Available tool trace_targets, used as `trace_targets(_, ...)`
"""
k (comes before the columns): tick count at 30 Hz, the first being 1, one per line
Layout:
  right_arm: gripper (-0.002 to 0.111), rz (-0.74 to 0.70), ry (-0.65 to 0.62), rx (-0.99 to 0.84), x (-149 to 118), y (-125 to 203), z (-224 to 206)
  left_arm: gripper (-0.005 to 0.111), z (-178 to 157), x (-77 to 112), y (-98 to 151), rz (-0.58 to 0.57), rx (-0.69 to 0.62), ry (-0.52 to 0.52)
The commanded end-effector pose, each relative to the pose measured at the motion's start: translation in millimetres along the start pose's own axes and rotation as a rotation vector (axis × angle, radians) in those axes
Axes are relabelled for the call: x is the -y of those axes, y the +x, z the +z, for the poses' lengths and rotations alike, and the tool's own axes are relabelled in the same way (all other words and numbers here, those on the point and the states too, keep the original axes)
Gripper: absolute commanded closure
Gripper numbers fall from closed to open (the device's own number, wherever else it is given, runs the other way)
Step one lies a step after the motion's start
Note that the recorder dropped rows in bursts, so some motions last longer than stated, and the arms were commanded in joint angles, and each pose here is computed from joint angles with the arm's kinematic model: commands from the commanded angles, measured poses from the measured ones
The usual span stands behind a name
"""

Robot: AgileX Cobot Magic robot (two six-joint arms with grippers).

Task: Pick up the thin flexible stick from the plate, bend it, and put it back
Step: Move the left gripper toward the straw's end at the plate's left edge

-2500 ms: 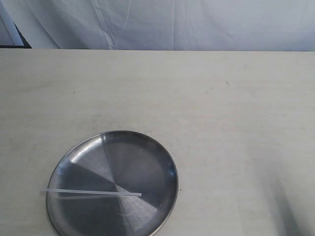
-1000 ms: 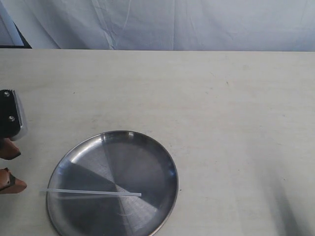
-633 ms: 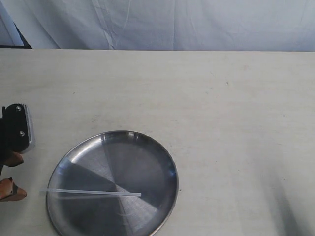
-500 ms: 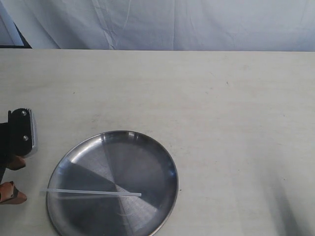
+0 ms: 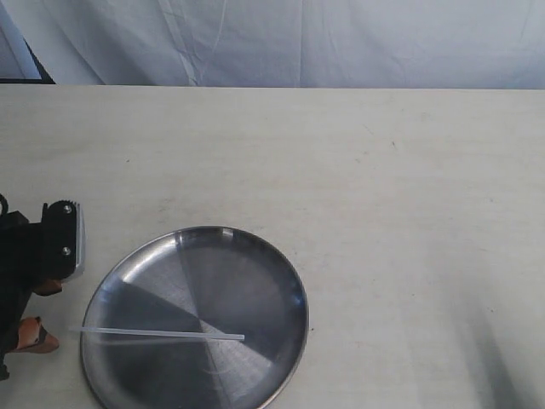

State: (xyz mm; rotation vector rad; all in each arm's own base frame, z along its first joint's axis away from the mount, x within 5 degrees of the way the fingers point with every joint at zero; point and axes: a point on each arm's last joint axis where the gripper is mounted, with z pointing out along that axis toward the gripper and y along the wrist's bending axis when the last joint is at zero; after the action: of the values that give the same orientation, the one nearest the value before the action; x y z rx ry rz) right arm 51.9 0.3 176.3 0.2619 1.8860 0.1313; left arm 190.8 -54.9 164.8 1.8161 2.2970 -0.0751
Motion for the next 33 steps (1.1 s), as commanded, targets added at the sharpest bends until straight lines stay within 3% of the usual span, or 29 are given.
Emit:
trace_targets(1, 0.108, -0.005, 0.006, 0.013, 0.5, -0.5, -0.1, 0.044, 6.9, 1.9, -8.5, 0.045, 0.007, -0.005)
trace_targets(11, 0.108, -0.005, 0.006, 0.013, 0.5, -0.5, -0.1, 0.044, 18.1, 2.5, -8.2, 0.048, -0.020, 0.046)
trace_targets(33, 0.108, -0.010, 0.008, 0.018, 0.7, -0.9, -0.1, 0.047, 18.7, 1.7, -10.0, 0.023, -0.001, 0.040)
